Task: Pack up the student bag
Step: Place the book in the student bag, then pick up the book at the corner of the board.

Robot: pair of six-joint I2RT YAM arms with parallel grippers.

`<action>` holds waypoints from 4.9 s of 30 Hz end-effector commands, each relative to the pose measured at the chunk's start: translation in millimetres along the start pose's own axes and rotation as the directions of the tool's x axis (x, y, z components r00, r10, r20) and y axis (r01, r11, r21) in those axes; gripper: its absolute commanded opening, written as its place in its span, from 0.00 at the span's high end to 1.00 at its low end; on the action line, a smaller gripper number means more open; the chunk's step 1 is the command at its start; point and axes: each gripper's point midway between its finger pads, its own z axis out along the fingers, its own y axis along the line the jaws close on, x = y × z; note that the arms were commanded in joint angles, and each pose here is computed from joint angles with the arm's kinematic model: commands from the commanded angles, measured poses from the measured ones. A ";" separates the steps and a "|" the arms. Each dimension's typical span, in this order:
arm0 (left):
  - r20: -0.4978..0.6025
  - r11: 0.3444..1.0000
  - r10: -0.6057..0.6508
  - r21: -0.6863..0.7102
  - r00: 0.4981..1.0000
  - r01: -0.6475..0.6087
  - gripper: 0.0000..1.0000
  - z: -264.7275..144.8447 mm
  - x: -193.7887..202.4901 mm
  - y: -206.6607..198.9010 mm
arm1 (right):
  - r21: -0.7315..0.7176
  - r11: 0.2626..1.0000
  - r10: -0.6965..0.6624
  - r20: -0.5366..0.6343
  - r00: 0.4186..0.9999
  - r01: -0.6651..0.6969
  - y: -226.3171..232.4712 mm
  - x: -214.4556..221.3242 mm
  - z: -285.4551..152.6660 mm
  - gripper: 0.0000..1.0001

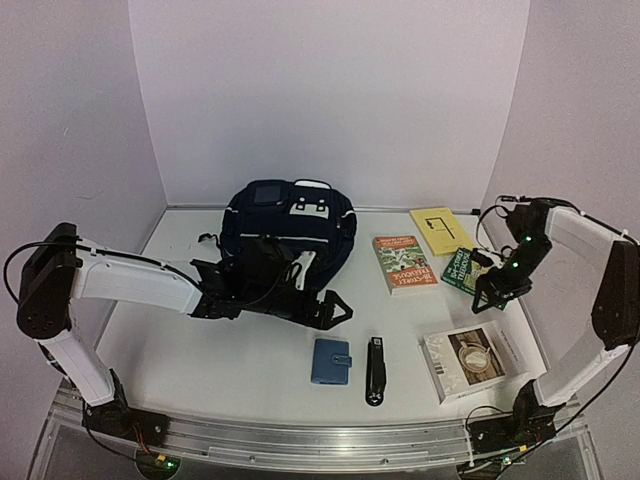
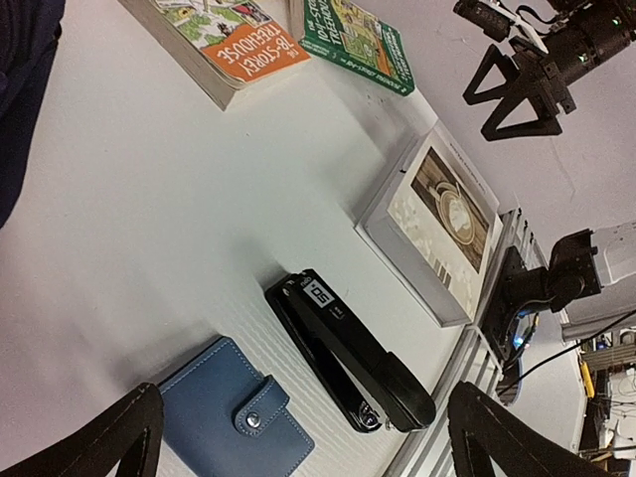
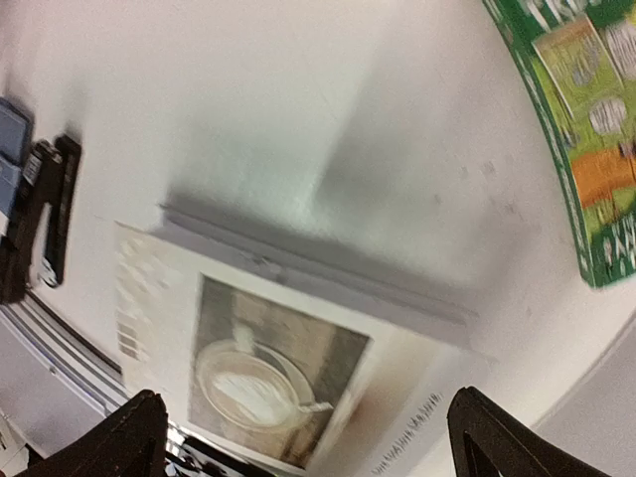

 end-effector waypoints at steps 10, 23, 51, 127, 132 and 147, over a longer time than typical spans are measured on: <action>0.055 0.999 0.036 0.026 0.998 -0.037 0.00 -2.9 -17.9 -15.1 | -0.090 0.991 0.077 -0.240 0.968 -0.101 -37.7 97.3 27.2 0.07; 0.039 0.992 0.025 0.126 0.999 -0.030 0.08 7.5 -15.8 -38.8 | -0.243 0.948 0.150 -0.234 0.961 -0.207 -27.4 69.9 77.5 0.33; -0.352 0.971 0.115 0.238 0.929 -0.029 0.35 157.9 59.1 -125.3 | -0.168 0.969 0.148 -0.188 0.971 -0.180 -36.2 62.0 79.7 0.40; 0.069 0.885 0.439 -0.208 0.896 -0.418 0.00 87.5 -55.7 -35.4 | -0.546 0.765 0.494 0.156 0.856 -0.342 14.0 -81.5 -34.1 1.00; 0.169 0.979 0.196 0.024 0.966 -0.202 0.00 47.9 -72.3 -43.4 | -0.587 0.768 0.458 0.226 0.860 -0.255 26.4 -89.2 -55.4 1.00; 0.084 0.882 -0.219 0.444 0.972 0.160 0.00 13.0 -77.2 -53.9 | -0.621 0.783 0.267 0.394 0.879 0.041 98.6 -115.1 -107.8 1.00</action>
